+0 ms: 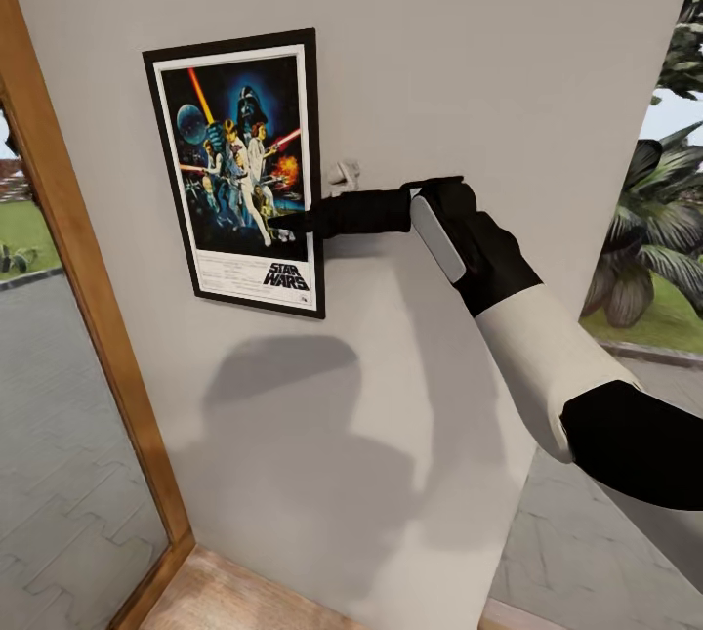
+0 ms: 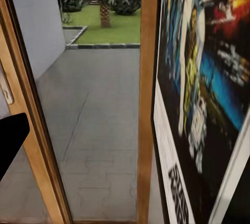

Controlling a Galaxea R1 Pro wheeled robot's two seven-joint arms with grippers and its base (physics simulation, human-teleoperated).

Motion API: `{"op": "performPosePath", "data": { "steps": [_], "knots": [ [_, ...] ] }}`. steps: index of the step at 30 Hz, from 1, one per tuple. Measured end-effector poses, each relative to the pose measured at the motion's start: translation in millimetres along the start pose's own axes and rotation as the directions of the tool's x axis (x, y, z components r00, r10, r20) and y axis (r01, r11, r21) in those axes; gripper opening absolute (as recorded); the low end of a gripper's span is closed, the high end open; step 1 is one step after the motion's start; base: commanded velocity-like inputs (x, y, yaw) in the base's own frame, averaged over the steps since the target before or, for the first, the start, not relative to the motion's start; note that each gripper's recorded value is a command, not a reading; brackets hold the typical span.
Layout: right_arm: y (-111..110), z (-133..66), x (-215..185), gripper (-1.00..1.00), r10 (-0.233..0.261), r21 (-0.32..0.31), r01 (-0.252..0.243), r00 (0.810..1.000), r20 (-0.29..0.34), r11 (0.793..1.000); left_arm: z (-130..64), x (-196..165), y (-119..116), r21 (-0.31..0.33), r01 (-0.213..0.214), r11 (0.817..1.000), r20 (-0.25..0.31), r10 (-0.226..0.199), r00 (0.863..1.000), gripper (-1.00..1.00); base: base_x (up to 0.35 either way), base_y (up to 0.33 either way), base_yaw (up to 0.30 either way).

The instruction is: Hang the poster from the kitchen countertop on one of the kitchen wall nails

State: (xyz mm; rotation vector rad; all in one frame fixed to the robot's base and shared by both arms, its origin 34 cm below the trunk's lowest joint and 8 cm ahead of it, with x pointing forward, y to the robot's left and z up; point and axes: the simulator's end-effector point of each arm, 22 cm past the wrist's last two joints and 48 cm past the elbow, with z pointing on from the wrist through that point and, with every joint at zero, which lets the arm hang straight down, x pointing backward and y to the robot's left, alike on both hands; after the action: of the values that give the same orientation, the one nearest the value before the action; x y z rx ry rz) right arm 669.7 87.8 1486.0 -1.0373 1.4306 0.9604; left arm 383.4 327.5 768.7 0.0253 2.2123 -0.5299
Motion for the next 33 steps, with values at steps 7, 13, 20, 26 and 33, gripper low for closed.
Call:
{"op": "performPosePath", "data": {
  "steps": [7, 13, 20, 26, 33],
  "knots": [
    [-0.3, 0.0, -0.3, 1.00, -0.002, 0.003, 0.002, 1.000, 0.000, 1.000, 0.0, 0.0, 0.0, 0.000, 0.000, 1.000, 0.000, 0.000, 1.000, 1.00, 0.000, 0.000, 0.000],
    [-0.6, 0.0, -0.7, 1.00, -0.003, 0.006, 0.003, 1.000, 0.001, 1.000, 0.0, 0.0, 0.0, 0.000, 0.000, 1.000, 0.000, 0.000, 1.000, 1.00, 0.000, 0.000, 0.000],
    [-0.7, 0.0, -0.8, 1.00, -0.003, 0.007, 0.003, 1.000, 0.001, 1.000, 0.0, 0.0, 0.0, 0.000, 0.000, 1.000, 0.000, 0.000, 1.000, 1.00, 0.000, 0.000, 0.000],
    [-0.6, -0.2, -1.0, 1.00, -0.003, 0.006, 0.003, 1.000, 0.001, 1.000, 0.0, 0.1, 0.2, -0.001, 0.000, 1.000, 0.000, 0.000, 1.000, 1.00, 0.000, 0.000, 0.000],
    [-0.7, -0.3, -1.3, 1.00, -0.004, 0.006, 0.004, 1.000, 0.003, 1.000, 0.0, 0.0, 0.1, 0.000, 0.000, 1.000, 0.000, 0.000, 1.000, 1.00, 0.000, 0.000, 0.000]
  ]
}}
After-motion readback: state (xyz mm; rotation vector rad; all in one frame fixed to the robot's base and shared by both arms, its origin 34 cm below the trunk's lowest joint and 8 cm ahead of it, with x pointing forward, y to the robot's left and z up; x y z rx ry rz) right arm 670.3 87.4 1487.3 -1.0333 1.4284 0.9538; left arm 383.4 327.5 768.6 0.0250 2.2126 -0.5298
